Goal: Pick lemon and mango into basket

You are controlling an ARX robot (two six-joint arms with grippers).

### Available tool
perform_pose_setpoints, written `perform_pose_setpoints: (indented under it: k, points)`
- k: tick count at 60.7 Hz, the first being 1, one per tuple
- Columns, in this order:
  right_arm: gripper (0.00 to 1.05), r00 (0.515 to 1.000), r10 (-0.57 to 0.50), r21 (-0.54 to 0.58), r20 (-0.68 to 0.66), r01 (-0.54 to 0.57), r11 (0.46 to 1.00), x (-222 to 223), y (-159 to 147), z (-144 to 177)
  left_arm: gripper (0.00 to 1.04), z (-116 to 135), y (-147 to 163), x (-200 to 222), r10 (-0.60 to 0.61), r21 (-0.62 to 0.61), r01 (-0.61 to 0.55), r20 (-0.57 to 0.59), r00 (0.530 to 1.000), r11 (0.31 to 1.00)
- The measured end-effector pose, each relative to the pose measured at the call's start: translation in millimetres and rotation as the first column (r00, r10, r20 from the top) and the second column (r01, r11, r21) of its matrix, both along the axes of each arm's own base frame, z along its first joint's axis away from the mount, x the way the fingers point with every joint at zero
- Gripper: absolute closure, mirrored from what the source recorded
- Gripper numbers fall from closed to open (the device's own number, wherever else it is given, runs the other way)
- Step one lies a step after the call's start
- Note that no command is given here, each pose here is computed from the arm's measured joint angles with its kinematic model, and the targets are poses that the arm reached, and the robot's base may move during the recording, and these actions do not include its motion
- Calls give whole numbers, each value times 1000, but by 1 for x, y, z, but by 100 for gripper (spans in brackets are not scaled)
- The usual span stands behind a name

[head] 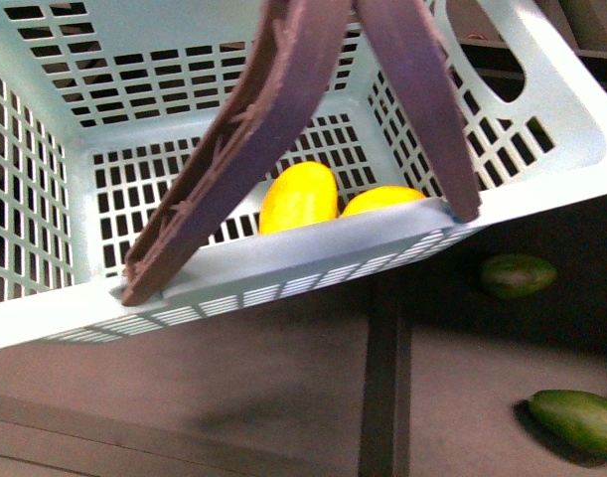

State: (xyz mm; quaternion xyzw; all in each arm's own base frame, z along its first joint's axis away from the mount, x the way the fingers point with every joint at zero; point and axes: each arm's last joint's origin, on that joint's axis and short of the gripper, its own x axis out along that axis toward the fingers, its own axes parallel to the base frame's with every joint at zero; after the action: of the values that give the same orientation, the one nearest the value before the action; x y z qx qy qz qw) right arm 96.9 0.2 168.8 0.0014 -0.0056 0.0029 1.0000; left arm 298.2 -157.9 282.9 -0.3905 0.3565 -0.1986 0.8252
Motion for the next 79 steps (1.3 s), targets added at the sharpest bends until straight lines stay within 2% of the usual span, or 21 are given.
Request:
perform_pose_setpoints:
  k: [8,22,24,26,29,31,33,38,41,53,68,79]
  points:
    - [9,1000,-2,0,0,2,1000,0,0,0,100,0,2,1,13,26,-13,20,1000,1000]
    - [9,1000,-2,0,0,2,1000,0,0,0,100,0,-2,-1,-15,1,15,2,1000,1000]
    - [9,1000,-5,0,0,5,1000,0,0,0,100,0,-4,-2,4,2,-4,7,1000,1000]
    - [9,1000,-6,0,0,6,1000,0,0,0,100,0,-8,-1,78,0,-78,38,996,997]
    - [9,1000,-6,0,0,6,1000,0,0,0,100,-2,-14,3,243,-42,-241,59,968,970]
    - [9,1000,-2,0,0,2,1000,0,0,0,100,-6,-18,8,373,-63,-370,65,925,927]
    - [9,1000,-3,0,0,3,1000,0,0,0,100,-9,-18,13,446,-67,-441,71,892,895]
    - [9,1000,-6,0,0,6,1000,0,0,0,100,-18,-9,39,579,-75,-575,66,813,815]
    - [9,1000,-6,0,0,6,1000,0,0,0,100,-24,-3,55,618,-69,-614,58,784,786]
    - [9,1000,-5,0,0,5,1000,0,0,0,100,-54,6,98,687,-82,-687,-33,726,722]
    - [9,1000,-6,0,0,6,1000,0,0,0,100,-88,-4,123,679,-100,-694,-149,719,713]
    - [9,1000,-6,0,0,6,1000,0,0,0,100,-115,-7,131,705,-97,-727,-187,684,680]
